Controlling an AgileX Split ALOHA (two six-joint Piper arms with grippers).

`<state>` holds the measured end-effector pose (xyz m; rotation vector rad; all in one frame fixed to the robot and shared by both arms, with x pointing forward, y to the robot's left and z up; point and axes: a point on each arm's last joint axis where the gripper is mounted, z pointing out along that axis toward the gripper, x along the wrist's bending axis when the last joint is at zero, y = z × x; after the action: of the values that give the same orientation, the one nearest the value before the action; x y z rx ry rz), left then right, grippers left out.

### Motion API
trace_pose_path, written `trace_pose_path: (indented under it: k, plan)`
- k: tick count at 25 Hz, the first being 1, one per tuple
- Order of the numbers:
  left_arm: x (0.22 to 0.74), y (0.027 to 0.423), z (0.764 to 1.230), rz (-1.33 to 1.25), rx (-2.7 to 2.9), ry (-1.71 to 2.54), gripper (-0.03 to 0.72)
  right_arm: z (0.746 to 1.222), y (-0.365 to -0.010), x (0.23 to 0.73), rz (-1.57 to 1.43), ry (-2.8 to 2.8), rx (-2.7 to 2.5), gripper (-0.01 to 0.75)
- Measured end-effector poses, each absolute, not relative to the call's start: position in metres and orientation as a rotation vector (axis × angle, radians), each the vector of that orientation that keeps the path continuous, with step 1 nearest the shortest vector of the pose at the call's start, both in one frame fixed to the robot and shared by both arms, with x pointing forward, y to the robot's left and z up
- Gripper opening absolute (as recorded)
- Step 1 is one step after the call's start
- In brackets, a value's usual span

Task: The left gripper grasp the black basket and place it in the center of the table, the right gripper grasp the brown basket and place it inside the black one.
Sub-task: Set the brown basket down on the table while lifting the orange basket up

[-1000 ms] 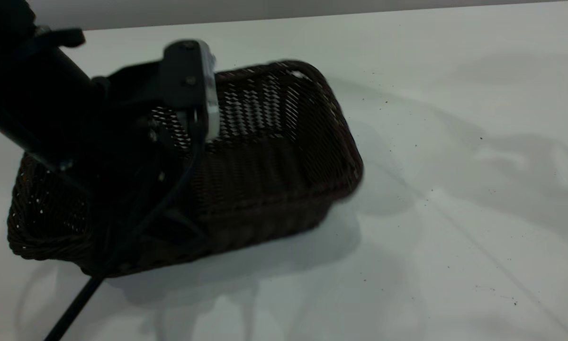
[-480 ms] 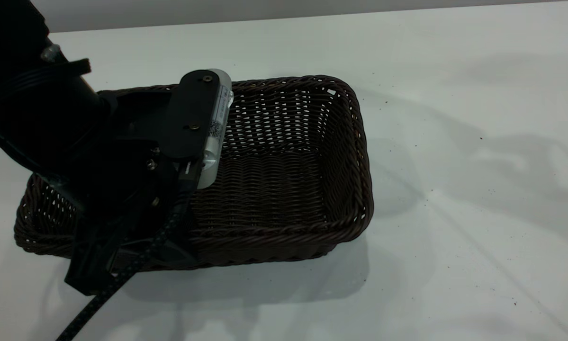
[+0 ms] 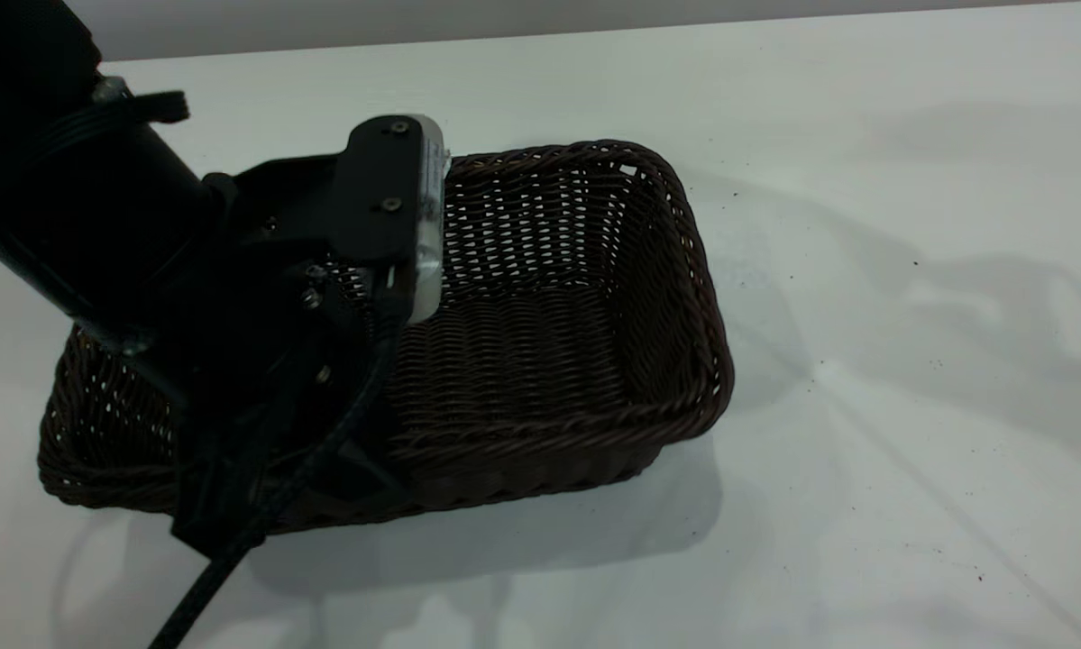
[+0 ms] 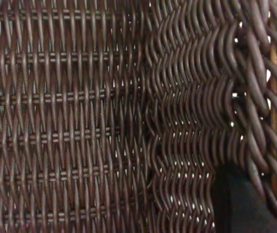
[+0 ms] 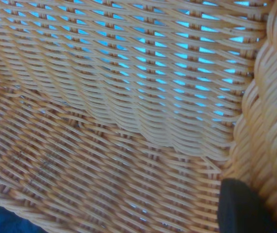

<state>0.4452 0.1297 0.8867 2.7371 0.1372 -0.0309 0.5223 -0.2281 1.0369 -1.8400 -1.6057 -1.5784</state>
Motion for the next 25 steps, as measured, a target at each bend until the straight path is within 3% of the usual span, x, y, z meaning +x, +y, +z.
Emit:
trace_pose_path:
  k: [5,15,25]
  plan:
    - [0.445,0.130,0.887,-0.035,2.736,0.138,0.152,1.037,-0.228,0.522,-1.578,-1.606,-1.840,0.099]
    - [0.445,0.127,0.888,-0.058,2.692,0.239,0.414,1.037,-0.228,0.522,-1.580,-1.611,-1.839,0.099]
    - [0.446,0.126,0.909,0.032,2.637,0.239,0.439,1.037,-0.228,0.522,-1.580,-1.612,-1.839,0.099]
